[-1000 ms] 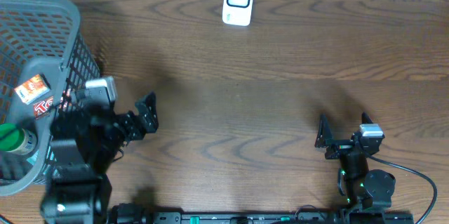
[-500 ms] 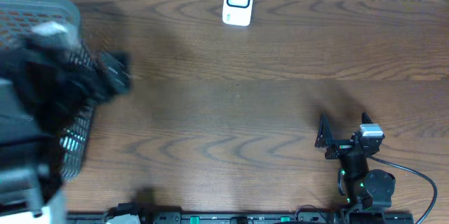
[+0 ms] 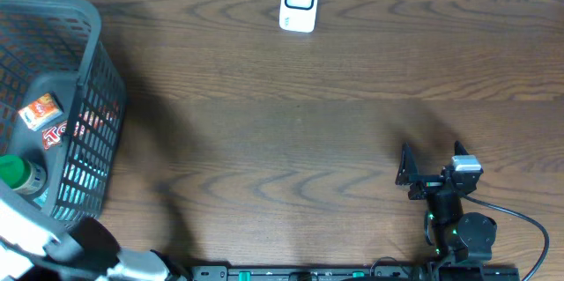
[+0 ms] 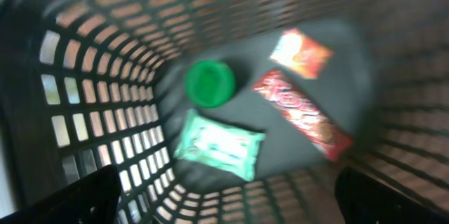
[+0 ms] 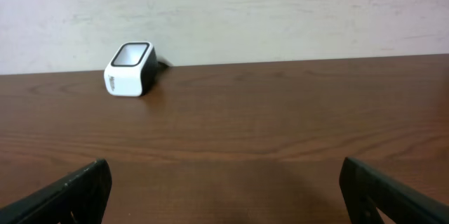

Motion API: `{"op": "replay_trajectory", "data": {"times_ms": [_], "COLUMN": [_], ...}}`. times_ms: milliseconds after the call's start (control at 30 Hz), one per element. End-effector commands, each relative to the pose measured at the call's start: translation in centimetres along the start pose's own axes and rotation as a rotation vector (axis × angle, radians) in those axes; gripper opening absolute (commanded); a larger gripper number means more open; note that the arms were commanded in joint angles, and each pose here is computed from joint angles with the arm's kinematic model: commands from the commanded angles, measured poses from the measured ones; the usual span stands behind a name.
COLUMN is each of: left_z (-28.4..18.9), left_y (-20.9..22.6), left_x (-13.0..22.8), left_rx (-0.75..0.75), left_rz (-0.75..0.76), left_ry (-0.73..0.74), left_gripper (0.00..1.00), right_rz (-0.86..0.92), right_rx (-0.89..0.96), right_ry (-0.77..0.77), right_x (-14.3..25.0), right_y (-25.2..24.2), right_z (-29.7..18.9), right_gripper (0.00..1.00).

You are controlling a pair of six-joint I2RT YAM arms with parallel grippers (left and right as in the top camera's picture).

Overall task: Scan the item barcode
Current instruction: 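Reach into the basket and grasp the green-capped jar with the left gripper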

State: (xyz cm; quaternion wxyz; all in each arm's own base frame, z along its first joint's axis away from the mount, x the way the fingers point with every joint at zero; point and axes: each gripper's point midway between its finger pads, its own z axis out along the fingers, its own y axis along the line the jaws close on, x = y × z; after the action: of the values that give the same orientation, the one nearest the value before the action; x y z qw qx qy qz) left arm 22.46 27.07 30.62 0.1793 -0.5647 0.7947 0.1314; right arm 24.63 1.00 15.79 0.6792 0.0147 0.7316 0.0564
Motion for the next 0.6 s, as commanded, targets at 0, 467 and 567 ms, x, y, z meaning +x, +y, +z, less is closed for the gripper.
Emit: {"op": "replay_trajectory", "data": {"times_ms": [0, 467, 567], "left_z": [3.1, 14.7, 16.0], "left_y": [1.9, -3.2, -2.7], "left_x": [-0.2, 3.4, 4.0], "left_rx": [-0.086, 0.145, 0.117], "left_rz": [-0.058, 0.499, 0.58], "left_ry": [0.068, 0.195, 0.199], "left_gripper": [0.98, 0.98, 0.98], "right_rz": [-0.009, -0.009, -0.009], "right_rx": [0.0, -0.001, -0.001], "right_ry": [0.0, 0.0, 0.0], "right_x": [0.0, 0.0, 0.0], "right_y": [0.0, 0.0, 0.0], "right_z": [0.0, 0.0, 0.0], "right_gripper": [0.99, 0.99, 0.99]}}
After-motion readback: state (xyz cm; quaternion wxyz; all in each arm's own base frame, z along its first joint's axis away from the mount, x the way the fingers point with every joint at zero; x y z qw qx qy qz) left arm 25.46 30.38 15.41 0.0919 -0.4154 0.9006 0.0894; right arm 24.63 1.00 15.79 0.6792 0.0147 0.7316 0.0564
